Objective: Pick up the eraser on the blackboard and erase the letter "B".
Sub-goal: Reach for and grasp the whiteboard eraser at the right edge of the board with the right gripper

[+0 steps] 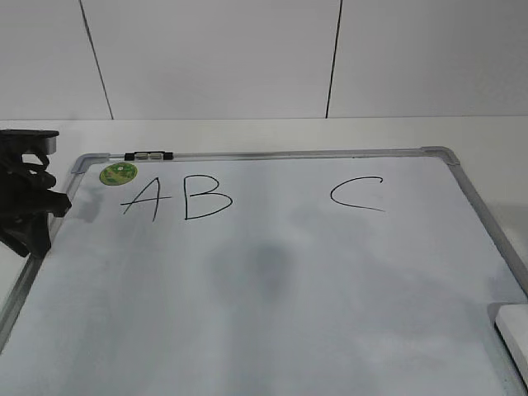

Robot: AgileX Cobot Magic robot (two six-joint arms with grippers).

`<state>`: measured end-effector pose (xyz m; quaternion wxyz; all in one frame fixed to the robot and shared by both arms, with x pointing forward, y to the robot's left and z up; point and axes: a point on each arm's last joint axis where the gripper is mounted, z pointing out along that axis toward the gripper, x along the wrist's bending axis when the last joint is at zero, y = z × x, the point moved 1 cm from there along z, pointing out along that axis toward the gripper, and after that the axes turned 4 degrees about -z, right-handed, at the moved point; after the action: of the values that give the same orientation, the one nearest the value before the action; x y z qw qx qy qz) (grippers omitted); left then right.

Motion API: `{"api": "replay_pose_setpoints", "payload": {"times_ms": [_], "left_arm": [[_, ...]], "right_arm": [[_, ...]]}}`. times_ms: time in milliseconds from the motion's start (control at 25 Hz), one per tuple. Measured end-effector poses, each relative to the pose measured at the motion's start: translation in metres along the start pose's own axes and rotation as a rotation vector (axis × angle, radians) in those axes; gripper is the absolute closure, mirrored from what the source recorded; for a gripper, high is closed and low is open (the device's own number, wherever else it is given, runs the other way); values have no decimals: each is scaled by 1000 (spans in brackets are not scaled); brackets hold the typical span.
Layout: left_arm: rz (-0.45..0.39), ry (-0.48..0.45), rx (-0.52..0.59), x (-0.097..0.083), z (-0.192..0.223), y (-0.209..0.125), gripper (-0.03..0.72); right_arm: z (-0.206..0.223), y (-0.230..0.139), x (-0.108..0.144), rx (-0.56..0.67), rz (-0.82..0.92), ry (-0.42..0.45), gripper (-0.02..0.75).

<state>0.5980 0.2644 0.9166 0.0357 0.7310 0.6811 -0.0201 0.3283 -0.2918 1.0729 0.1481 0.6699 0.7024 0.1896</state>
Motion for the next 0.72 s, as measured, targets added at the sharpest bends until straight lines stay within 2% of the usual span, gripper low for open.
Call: {"api": "replay_pose_setpoints", "payload": {"times_ms": [280, 520, 720], "left_arm": [[-14, -9, 1, -1, 0, 0, 629], [-28, -12, 1, -1, 0, 0, 645], [-32, -12, 1, -1, 0, 0, 648]], "right_arm": [[0, 0, 0, 0, 4, -2, 169], [0, 0, -1, 0, 76, -13, 167], [10, 6, -3, 60, 132, -25, 97]]}}
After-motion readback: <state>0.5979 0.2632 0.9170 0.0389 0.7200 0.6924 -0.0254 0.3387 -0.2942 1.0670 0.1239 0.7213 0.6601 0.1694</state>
